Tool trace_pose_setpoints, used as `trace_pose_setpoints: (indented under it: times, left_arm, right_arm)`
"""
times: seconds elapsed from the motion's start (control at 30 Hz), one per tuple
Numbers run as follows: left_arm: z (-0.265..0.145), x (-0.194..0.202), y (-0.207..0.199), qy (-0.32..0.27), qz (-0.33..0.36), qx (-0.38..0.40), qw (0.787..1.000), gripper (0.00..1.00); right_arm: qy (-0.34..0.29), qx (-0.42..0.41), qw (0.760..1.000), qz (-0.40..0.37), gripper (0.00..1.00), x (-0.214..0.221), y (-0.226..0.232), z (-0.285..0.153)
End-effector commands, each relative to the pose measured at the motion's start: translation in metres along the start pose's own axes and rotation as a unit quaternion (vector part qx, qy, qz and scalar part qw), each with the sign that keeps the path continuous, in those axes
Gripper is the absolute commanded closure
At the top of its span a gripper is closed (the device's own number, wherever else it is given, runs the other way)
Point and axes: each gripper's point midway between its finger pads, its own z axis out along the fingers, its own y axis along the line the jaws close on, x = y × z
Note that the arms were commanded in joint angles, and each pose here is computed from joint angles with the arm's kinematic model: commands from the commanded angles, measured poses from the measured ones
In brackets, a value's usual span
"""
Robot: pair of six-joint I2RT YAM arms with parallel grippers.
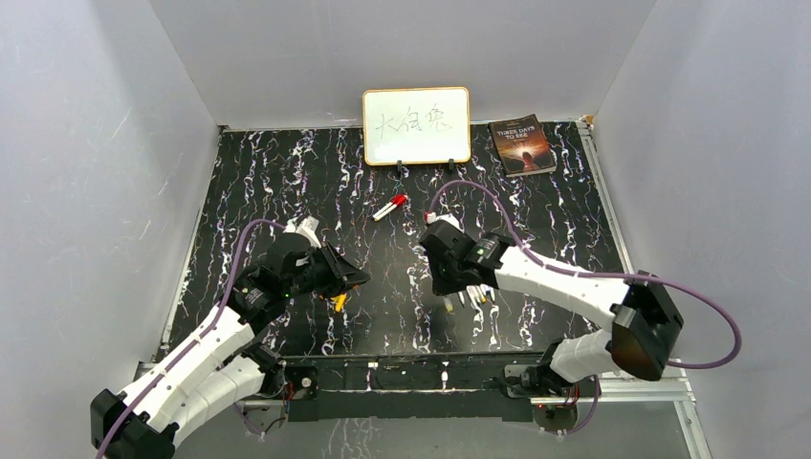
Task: Open the pen caps
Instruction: Place the pen at the center of the board.
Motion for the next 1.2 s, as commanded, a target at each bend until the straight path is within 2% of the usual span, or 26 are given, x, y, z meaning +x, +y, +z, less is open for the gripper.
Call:
trace_pose_setpoints:
  times: [0.0,0.3,0.77,1.17]
  left_arm:
    - [-0.004,0.004,-0.002,0.011,-0.006,0.009,1.000,0.96]
    - [-0.006,0.004,-0.001,0.012,0.000,0.003,1.000,0.96]
    - [-0.006,0.005,0.000,0.013,0.001,0.001,1.000,0.96]
    - [-0.011,0.006,0.002,0.010,0.002,-0.004,1.000,0.96]
  right_arm:
    - [-0.012,0.046,0.998,-0.035,1.00,-0.031,-0.023,0.011]
    - [0.013,0.083,0.996,-0.038,1.00,-0.039,-0.046,0.043]
    - [0.013,0.051,0.999,-0.013,1.00,-0.041,-0.040,0.069]
    - [0.007,0.062,0.998,0.003,1.00,-0.040,-0.052,0.078]
